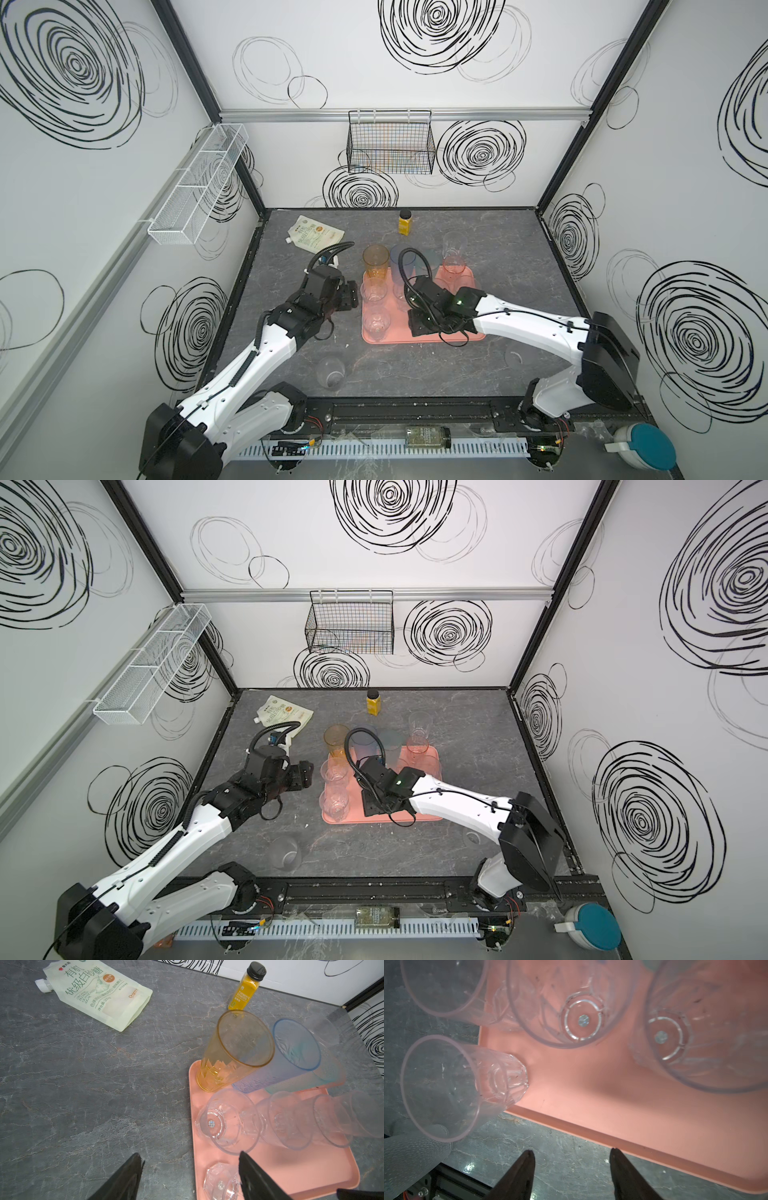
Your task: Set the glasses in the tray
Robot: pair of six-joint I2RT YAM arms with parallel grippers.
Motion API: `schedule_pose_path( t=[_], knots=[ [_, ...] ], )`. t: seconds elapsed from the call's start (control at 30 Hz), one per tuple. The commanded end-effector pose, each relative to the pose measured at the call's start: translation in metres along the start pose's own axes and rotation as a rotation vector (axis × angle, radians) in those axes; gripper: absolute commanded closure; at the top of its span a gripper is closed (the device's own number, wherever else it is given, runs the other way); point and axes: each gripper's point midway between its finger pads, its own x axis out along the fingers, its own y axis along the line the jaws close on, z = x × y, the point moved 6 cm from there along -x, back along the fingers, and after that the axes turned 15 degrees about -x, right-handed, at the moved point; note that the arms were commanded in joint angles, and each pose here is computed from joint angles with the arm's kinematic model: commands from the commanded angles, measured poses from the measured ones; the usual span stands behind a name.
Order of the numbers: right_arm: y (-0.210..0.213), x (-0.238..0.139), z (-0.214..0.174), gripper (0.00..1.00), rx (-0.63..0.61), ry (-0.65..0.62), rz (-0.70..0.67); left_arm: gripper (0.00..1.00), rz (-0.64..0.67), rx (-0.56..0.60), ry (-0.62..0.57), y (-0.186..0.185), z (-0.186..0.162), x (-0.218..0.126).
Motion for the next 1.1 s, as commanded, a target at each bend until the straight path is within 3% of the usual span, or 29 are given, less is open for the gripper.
schedule_pose_path(
  t=[0.0,0.43,1.07],
  knots=[
    [0.018,0.007,0.014,0.38,0.006,-0.047,0.0,0.23,-0.035,-0.014,-0.029,0.001,0.007,0.005],
    [0.039,0.038,0.024,0.39,-0.072,-0.006,-0.009,0.23,-0.016,-0.039,-0.026,0.017,0.011,0.01],
    [-0.044,-0.025,0.012,0.38,-0.037,-0.027,-0.184,0.22,0.023,-0.026,-0.124,0.016,0.038,-0.004]
  ],
)
